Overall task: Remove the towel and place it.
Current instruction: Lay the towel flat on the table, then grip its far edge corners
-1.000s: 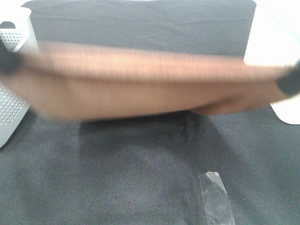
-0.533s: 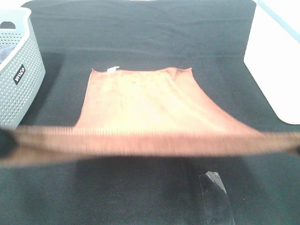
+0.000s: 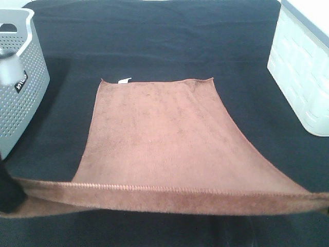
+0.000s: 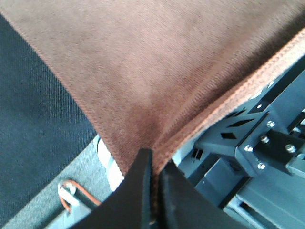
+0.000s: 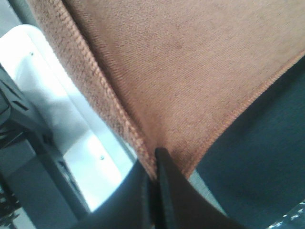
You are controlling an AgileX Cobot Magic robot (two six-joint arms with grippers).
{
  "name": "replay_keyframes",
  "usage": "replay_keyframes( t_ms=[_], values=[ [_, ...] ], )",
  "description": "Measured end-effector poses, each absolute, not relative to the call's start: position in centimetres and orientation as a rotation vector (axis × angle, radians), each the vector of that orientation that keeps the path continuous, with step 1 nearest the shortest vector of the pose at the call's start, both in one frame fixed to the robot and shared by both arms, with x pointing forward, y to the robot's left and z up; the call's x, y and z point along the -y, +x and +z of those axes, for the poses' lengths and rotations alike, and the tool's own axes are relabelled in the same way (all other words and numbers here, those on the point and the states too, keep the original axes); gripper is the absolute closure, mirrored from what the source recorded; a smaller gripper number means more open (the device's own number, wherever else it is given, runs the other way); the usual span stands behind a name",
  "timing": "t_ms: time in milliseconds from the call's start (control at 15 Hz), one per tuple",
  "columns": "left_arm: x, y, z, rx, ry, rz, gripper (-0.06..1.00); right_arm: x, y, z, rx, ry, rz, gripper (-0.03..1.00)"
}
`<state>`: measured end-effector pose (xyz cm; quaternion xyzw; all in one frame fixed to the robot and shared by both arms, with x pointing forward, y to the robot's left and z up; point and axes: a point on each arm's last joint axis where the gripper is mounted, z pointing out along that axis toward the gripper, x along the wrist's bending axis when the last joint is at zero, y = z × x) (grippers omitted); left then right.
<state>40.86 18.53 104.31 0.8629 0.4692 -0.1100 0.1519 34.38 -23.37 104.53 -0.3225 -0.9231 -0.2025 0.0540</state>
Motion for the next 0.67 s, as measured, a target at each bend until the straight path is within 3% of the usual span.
replay_keyframes(
  t_ms=[667],
  values=[
    [-14.9,42.1,97.1,-1.338,2.811,-0.575,0.94,22.2,38.1,100.0,2.490,-1.106,-0.293,0.96]
  ],
)
